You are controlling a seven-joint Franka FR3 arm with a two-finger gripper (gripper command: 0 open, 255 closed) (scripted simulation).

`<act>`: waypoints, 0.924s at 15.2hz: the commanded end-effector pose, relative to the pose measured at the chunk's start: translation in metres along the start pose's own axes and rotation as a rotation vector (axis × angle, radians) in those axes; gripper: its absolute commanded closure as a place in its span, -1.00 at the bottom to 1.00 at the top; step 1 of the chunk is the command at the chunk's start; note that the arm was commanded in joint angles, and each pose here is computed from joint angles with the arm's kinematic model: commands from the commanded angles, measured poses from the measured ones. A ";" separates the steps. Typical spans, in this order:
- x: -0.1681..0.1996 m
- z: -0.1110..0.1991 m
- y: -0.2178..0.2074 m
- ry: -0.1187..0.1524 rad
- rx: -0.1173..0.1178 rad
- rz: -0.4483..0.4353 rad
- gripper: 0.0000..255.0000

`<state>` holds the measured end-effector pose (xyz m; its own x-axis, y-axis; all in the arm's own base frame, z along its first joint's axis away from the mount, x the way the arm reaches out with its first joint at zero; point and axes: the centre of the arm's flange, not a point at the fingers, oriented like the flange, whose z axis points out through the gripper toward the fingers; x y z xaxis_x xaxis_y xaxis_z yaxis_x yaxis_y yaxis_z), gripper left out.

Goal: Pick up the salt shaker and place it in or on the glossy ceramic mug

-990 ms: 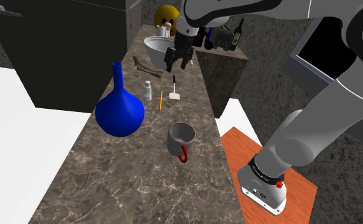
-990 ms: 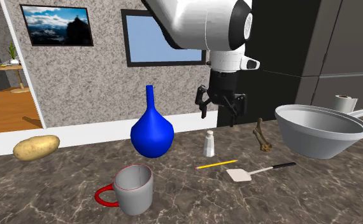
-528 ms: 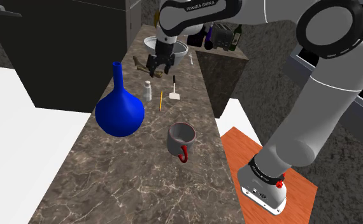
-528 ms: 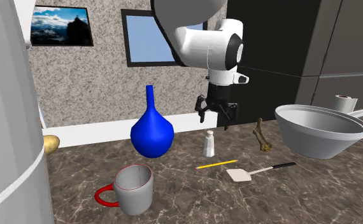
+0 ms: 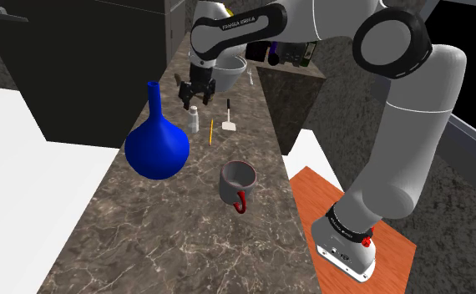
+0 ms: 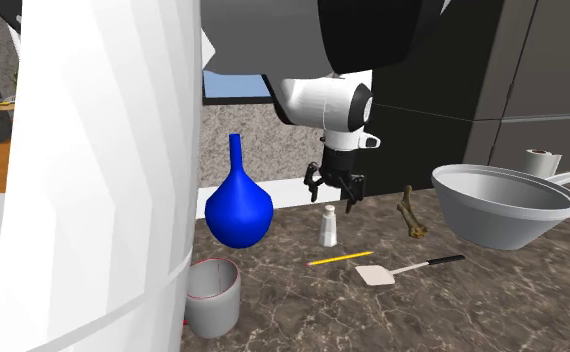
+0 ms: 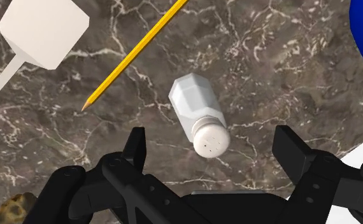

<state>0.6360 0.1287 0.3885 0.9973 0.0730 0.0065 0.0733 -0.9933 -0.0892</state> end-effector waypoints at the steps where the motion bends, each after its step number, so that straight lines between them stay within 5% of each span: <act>1: 0.000 0.011 0.000 0.000 0.000 0.000 -1.00; 11: 0.000 0.025 0.000 0.000 0.000 0.000 -1.00; 12: 0.000 0.025 0.000 0.000 0.000 0.000 1.00; 14: 0.000 0.025 0.000 0.000 0.000 0.000 1.00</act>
<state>0.6364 0.1312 0.3642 0.9973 0.0727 0.0073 0.0731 -0.9933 -0.0892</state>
